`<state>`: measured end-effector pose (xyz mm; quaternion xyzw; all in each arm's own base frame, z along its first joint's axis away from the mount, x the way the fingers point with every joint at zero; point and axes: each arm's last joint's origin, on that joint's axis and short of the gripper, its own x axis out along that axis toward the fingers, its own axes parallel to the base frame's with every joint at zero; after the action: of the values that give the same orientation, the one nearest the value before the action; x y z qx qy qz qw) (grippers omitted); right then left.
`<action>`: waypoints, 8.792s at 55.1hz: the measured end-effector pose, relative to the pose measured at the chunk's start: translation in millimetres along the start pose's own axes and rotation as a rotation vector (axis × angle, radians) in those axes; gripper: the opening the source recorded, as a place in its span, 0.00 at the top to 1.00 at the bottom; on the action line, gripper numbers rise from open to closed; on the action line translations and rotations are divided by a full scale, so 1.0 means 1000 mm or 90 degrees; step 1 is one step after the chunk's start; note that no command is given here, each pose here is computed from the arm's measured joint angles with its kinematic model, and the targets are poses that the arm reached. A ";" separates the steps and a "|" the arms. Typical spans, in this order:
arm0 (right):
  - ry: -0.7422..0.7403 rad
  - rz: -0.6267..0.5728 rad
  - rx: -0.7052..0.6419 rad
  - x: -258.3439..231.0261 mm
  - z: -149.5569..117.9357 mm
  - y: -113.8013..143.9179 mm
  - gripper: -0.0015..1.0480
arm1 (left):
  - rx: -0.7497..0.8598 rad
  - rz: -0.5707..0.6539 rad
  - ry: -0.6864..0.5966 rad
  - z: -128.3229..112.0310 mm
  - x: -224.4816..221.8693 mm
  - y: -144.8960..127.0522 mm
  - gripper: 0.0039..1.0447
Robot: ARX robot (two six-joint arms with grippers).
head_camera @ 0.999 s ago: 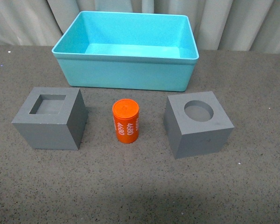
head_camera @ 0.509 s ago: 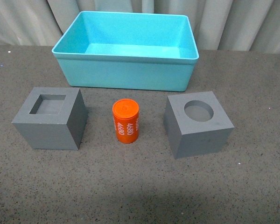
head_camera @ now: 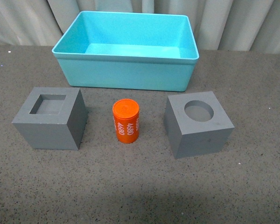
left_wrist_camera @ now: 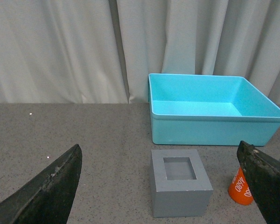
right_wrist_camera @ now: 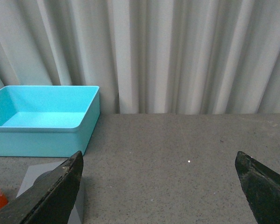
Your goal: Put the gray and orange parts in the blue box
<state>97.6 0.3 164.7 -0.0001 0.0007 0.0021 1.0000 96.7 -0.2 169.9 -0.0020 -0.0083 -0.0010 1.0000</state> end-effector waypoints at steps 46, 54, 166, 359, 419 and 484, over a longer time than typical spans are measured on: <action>0.540 0.138 -0.073 0.206 -0.022 0.087 0.09 | 0.000 0.000 0.000 0.000 0.000 0.000 0.06; 0.589 0.149 -0.075 0.219 -0.035 0.100 0.09 | 0.000 0.000 0.000 0.000 0.000 0.000 0.06; 0.437 0.113 0.142 0.351 0.023 0.149 0.83 | 0.000 0.000 0.000 0.000 0.000 0.000 0.06; 0.172 0.031 -0.065 0.201 0.047 0.098 0.09 | -0.069 -0.003 0.593 -0.065 0.229 -0.014 0.52; 0.172 0.031 -0.065 0.201 0.047 0.098 0.09 | -0.037 -0.077 0.312 0.048 0.346 -0.067 0.83; 0.172 0.031 -0.065 0.201 0.047 0.098 0.09 | -0.091 0.007 0.267 0.055 0.305 -0.051 0.06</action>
<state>298.5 99.2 211.0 -0.0515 0.1354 0.0265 0.9891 400.5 -51.1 230.0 -0.0729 0.1999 0.0036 0.9771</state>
